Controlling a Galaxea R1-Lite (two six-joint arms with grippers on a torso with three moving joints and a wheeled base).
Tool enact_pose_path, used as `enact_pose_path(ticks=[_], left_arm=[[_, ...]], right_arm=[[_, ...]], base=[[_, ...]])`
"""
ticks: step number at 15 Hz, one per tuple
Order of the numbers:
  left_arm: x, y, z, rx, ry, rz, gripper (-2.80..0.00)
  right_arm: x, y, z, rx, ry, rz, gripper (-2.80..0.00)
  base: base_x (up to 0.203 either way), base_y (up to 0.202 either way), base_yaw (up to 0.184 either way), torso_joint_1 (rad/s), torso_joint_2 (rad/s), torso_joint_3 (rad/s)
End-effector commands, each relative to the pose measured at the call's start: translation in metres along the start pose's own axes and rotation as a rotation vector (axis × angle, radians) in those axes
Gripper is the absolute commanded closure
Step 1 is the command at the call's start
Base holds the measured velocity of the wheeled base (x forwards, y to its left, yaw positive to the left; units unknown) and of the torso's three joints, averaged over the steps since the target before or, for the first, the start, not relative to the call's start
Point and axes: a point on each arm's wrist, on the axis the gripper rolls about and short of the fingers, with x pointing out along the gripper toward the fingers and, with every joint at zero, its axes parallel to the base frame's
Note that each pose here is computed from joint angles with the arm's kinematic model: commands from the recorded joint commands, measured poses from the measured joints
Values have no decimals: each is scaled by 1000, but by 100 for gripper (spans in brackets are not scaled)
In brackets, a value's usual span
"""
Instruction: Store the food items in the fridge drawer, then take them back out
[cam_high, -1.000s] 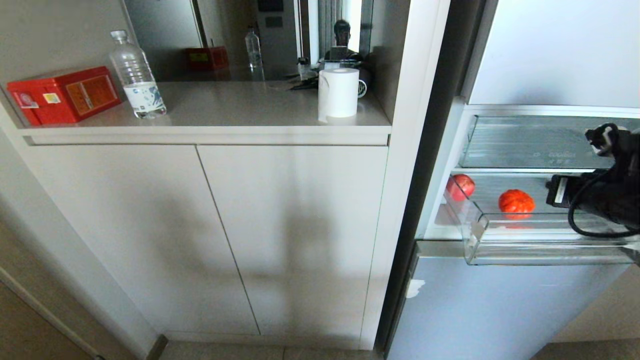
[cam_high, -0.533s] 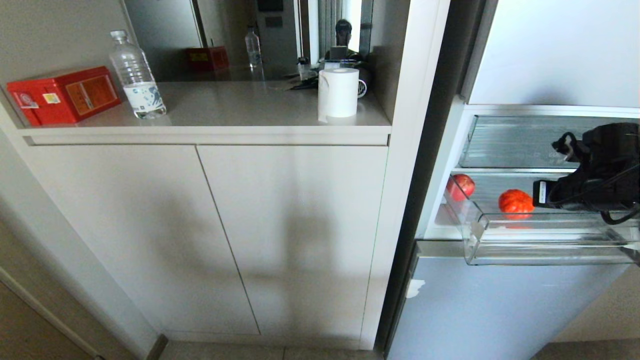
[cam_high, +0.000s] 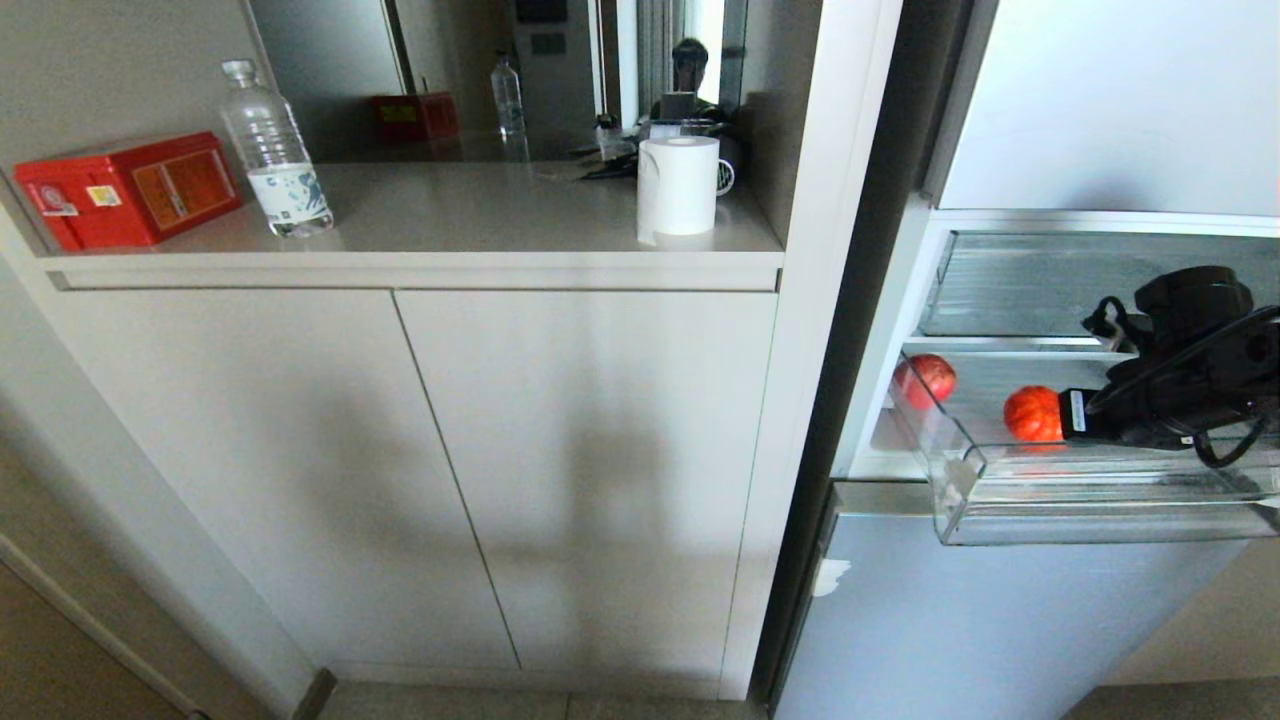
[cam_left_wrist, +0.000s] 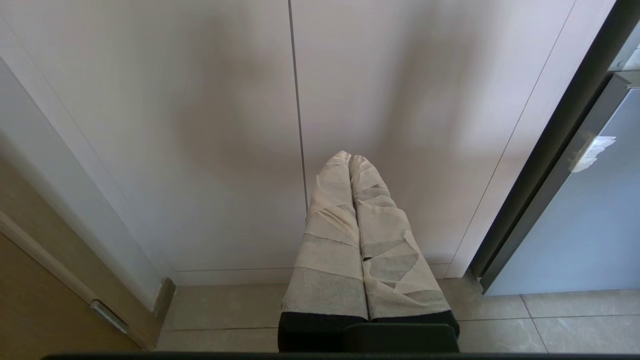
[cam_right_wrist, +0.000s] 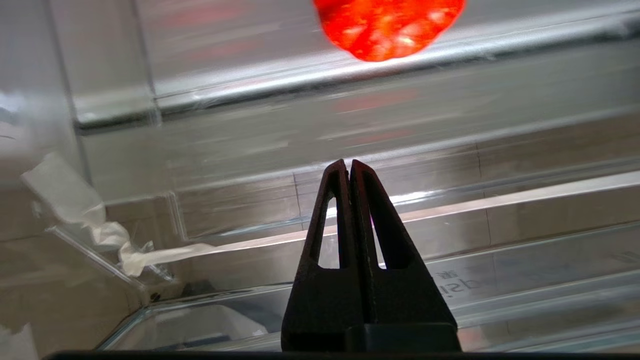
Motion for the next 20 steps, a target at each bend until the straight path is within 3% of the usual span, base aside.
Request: enact_pose_path(ticks=[1, 10, 14, 20], left_arm=[[0, 0, 0, 0, 2, 0, 0], [0, 0, 0, 0, 2, 0, 0], [0, 0, 0, 0, 2, 0, 0], [0, 0, 0, 0, 2, 0, 0]], right_arm=[[-12, -6, 1, 11, -6, -12, 0], [-67, -12, -11, 8, 50, -10, 0], [-45, -19, 1, 26, 46, -26, 0], [-2, -48, 13, 66, 65, -78, 0]], base=[[0, 0, 0, 0, 0, 0], [0, 0, 0, 0, 0, 0], [0, 0, 0, 0, 0, 0], [0, 0, 0, 0, 0, 0]])
